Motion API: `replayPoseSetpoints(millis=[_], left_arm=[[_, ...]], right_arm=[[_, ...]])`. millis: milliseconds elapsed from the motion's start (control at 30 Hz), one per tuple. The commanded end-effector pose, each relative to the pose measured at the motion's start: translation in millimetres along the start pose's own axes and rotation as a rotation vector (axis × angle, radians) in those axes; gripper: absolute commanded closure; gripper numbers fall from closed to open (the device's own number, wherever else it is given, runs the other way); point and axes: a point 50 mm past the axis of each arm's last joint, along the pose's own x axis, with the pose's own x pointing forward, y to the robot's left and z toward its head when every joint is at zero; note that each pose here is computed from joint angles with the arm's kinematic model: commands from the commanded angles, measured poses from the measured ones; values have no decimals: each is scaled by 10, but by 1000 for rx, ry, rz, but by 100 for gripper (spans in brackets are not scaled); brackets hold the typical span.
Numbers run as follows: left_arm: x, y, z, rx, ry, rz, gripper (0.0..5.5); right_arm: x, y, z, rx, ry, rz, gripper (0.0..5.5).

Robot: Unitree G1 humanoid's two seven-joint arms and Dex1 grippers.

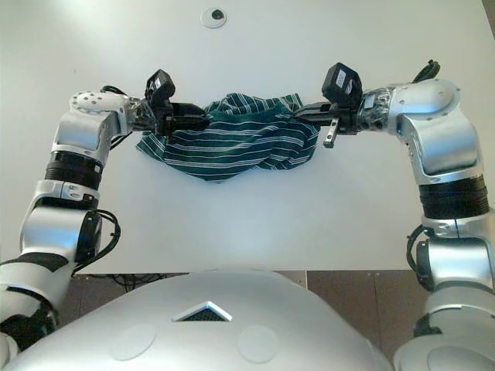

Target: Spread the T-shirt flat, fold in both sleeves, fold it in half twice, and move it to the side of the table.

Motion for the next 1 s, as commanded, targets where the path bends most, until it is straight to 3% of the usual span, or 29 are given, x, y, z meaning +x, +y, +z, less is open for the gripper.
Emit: replayPoseSetpoints(millis=[33,133,433,667,767,1000], left_arm=[[48,-12,78,20,-5,-15,408],[58,-29,33,16,16,-28,408],[42,-76,-33,9,36,-65,542],[-213,-87,77,35,-37,-36,547],[-435,-101,292,71,-117,-5,547],[-892,159,1190,184,-361,257,547]], right_arm=[[30,3,18,-24,3,4,550],[32,6,15,-24,4,6,550],[26,-2,9,-24,3,-3,550],[-11,-30,7,-27,2,-24,550],[-51,-109,64,-35,-22,-72,550],[-114,-581,533,-107,-190,-329,550]])
